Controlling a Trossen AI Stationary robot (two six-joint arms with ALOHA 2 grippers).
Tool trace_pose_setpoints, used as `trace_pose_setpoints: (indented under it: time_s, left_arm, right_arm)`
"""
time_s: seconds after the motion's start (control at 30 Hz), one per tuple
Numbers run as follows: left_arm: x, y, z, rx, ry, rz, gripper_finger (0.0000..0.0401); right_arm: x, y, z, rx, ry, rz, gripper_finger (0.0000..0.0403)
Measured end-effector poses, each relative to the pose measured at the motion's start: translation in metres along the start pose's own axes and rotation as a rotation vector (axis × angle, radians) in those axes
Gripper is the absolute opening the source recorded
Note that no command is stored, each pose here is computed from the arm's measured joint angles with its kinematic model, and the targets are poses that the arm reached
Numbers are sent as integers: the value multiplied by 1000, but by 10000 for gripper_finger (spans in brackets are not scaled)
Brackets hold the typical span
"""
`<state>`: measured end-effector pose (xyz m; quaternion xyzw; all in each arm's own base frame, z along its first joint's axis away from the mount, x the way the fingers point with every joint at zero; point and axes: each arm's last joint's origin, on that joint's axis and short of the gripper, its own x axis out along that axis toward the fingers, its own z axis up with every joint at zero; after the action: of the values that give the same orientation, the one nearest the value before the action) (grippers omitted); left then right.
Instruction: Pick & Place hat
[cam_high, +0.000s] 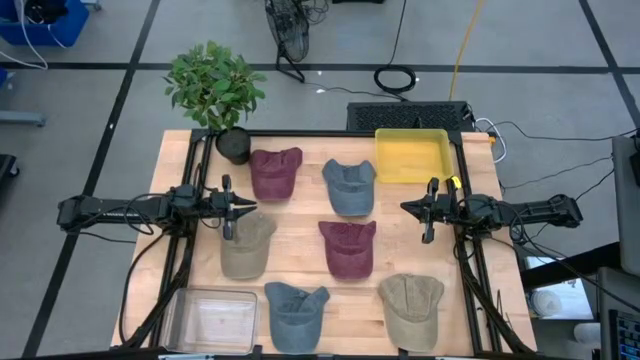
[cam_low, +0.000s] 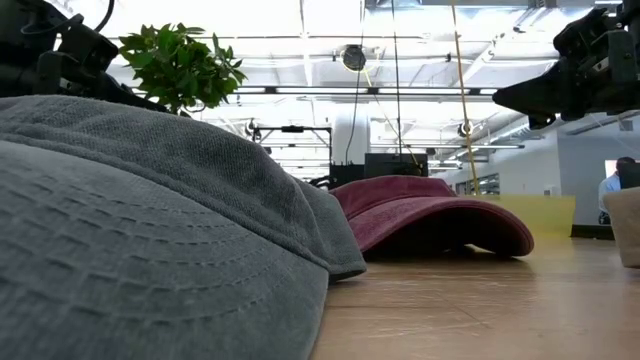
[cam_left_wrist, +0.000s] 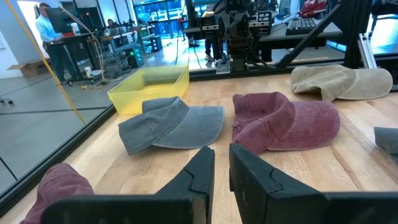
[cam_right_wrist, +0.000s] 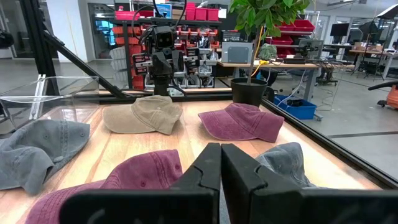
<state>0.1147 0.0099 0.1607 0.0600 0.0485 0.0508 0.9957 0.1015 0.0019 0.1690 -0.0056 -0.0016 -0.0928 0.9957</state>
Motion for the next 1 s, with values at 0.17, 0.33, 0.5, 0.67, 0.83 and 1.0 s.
trace_pose_setpoints:
  time_s: [0.17,0.33,0.5,0.67,0.83,1.0]
  left_arm:
    - [0,0,0,0,0,0,56]
    - [0,0,0,0,0,0,56]
    - [0,0,0,0,0,0,56]
    - [0,0,0,0,0,0,56]
    - [0,1,6,1,-65,8,56]
    - [-3,3,23,-37,-238,25,56]
  right_arm:
    - [0,0,0,0,0,0,0]
    - [0,0,0,0,0,0,0]
    - [0,0,5,-21,-51,-2,0]
    - [-1,-1,16,-7,-158,-6,0]
    - [-2,-1,17,-3,-177,-7,0]
    - [-2,-1,18,1,-183,-7,0]
